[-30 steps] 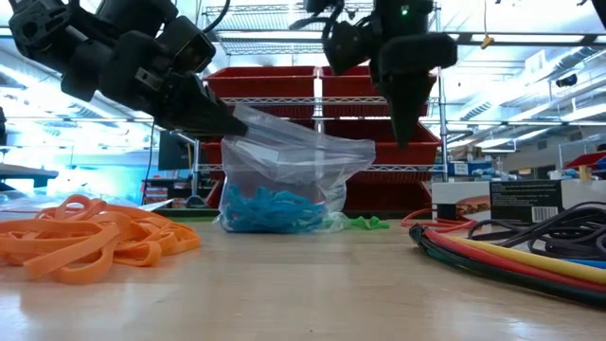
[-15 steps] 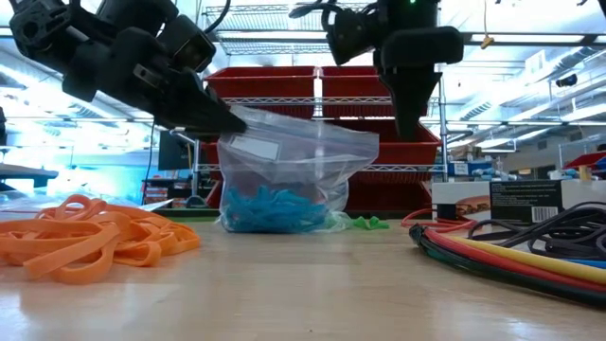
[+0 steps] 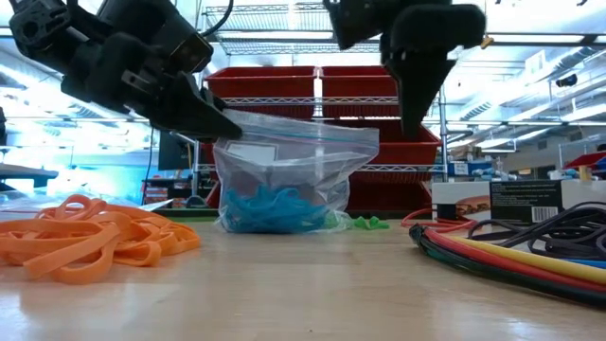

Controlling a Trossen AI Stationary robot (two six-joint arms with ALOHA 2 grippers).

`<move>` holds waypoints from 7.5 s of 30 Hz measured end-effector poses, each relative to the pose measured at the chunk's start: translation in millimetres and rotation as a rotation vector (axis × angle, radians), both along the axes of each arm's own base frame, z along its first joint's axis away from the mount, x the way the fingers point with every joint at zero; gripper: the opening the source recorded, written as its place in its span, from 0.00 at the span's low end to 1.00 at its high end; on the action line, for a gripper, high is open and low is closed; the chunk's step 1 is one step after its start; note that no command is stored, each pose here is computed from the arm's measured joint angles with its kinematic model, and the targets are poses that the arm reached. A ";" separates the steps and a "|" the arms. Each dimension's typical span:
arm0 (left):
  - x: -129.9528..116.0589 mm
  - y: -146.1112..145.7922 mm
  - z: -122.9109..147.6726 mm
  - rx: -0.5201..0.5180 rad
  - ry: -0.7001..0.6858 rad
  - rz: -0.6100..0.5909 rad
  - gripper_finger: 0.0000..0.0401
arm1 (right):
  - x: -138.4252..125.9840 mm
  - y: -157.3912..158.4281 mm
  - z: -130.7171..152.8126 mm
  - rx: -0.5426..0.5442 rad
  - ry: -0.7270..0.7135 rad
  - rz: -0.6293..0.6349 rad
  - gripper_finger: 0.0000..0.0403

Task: Sort rubber bands
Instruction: Put the transparent zip bag on the middle right of the table, then open the transparent zip bag

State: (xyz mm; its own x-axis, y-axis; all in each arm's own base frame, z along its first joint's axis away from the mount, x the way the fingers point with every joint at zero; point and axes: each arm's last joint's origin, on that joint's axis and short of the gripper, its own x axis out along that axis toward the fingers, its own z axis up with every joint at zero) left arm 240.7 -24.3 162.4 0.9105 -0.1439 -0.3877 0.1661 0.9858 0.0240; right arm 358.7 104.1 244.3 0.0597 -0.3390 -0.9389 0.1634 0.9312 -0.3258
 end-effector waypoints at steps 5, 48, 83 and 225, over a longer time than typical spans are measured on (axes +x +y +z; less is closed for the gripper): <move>3.8 0.1 6.0 0.046 -0.041 -0.015 0.01 | -5.9 18.3 0.1 -0.007 -0.024 -0.003 0.10; 23.9 77.0 117.7 0.125 0.027 -0.012 0.00 | -120.4 125.3 -44.6 -0.305 -0.378 -0.420 0.07; 218.8 60.3 78.4 -0.123 -0.235 -0.169 0.00 | -219.3 192.9 -37.4 -0.129 -0.619 -0.462 0.00; -63.6 -1.6 26.4 -0.060 0.047 0.086 0.54 | -59.3 -54.2 -68.1 -0.612 -0.389 -0.589 0.00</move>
